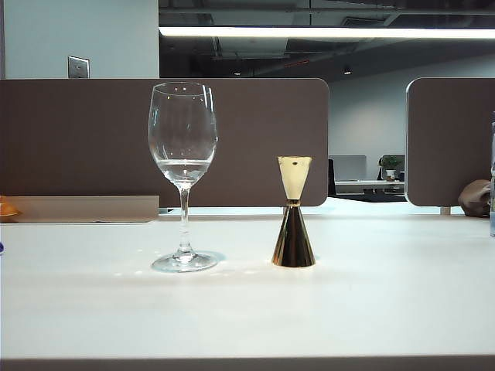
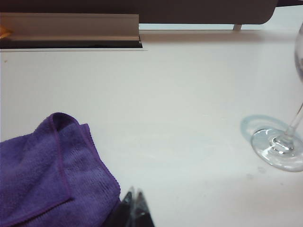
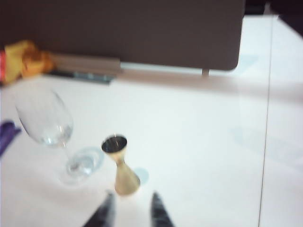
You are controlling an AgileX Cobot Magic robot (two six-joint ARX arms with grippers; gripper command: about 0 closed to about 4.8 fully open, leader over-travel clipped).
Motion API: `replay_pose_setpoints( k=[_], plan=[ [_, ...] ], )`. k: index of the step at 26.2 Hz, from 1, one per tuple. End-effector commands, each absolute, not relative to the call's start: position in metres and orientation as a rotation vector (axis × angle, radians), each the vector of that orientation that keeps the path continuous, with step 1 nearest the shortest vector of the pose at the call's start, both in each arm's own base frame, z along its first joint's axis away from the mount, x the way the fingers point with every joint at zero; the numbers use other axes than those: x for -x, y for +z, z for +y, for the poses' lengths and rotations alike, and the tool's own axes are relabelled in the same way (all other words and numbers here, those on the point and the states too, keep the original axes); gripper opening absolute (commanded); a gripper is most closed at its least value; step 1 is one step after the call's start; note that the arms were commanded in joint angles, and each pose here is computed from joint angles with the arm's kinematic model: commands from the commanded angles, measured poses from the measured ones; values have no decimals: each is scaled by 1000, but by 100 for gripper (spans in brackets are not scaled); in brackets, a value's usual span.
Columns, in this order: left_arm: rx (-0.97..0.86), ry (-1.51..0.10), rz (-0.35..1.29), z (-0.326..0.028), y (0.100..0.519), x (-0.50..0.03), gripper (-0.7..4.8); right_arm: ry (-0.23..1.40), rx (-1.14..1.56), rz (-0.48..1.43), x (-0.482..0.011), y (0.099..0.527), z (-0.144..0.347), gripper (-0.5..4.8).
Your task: Pick up the jigger and pour the water inside into the glass.
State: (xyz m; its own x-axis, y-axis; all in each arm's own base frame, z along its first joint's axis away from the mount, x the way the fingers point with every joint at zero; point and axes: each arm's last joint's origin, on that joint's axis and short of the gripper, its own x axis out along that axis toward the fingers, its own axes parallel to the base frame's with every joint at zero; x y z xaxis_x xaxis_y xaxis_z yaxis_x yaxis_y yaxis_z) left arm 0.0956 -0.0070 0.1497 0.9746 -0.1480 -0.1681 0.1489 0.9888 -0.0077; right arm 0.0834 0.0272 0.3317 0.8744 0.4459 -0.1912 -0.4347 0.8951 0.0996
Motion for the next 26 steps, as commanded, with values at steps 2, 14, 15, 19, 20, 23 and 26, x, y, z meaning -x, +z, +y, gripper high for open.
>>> replay_pose_setpoints(
  k=[2, 14, 15, 19, 20, 23, 26],
  plan=[
    [-12, -152, 167, -7, 149, -96, -5, 515, 44, 307, -107, 335, 39, 122],
    [-12, -153, 167, -7, 149, -96, -5, 695, 62, 516, -199, 290, 91, 121],
    [-13, -153, 167, -7, 149, -96, -5, 699, 61, 563, -205, 281, 94, 121],
    [-12, -153, 167, -7, 149, -96, -5, 687, 58, 742, -222, 250, 102, 121],
    [-12, -153, 167, -7, 149, -96, -5, 687, 58, 760, -224, 245, 103, 121],
    [-12, -153, 167, -7, 149, -96, -5, 668, 24, 783, -227, 241, 104, 121],
    [-12, -153, 167, -7, 149, -96, -5, 637, -23, 805, -227, 240, 104, 116]
  ],
)
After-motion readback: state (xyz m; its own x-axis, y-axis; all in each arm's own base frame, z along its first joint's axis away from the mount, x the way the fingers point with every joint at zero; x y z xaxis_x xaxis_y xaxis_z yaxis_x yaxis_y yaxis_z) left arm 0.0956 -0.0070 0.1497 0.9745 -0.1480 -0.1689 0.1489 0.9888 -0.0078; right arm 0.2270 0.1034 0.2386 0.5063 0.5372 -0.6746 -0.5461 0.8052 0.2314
